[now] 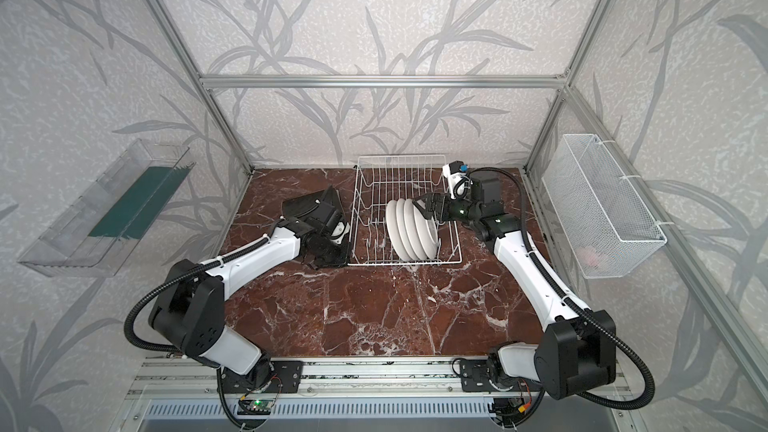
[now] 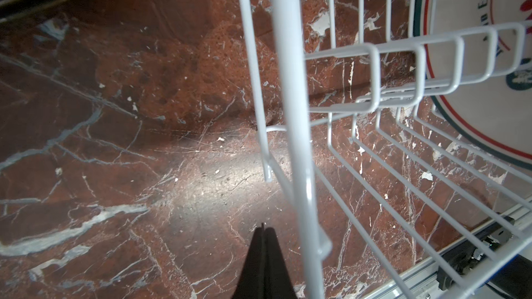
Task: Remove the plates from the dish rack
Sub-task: 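Move the left gripper down beside the rack toward the printed plates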
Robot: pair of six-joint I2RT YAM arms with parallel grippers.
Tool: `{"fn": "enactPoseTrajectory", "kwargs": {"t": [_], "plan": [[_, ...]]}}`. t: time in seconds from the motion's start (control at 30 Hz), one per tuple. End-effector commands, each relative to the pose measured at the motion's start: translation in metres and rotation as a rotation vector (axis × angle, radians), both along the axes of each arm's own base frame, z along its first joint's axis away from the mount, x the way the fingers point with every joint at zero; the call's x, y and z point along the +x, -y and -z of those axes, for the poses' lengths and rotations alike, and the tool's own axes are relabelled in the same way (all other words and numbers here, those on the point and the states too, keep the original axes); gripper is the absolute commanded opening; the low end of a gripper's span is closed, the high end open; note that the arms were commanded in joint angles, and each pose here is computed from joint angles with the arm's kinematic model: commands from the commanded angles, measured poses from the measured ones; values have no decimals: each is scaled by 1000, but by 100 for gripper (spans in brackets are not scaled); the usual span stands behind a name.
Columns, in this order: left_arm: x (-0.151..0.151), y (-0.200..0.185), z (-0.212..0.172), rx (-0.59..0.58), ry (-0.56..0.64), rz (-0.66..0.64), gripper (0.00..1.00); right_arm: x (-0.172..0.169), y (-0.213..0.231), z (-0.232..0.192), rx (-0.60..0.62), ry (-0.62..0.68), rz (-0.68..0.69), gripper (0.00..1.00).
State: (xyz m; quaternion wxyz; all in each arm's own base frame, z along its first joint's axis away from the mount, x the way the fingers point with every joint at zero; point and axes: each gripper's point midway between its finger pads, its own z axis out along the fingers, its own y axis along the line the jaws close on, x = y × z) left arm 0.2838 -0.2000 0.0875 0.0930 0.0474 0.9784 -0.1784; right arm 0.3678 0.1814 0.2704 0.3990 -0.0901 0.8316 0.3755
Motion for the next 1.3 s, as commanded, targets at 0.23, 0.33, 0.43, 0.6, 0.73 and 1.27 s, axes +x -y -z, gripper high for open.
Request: {"fn": "enactPoseTrajectory", "kwargs": {"t": [0.23,0.33,0.43,0.6,0.73,1.27], "plan": [[24,-23,-68,105,170,-74,10,-5,3,1,-35,20,0,99],[31,-12,-94,25,227,-82,21,-7,4,0,-45,24,4,99],[37,8,-116,-111,269,-81,34,-7,5,2,-50,22,8,99],[41,37,-132,-265,279,-51,56,-7,5,2,-48,22,8,99],[45,55,-130,-327,264,-29,65,-7,6,3,-53,21,15,99],[68,123,-110,-425,211,48,66,-7,11,6,-82,22,32,99]]}}
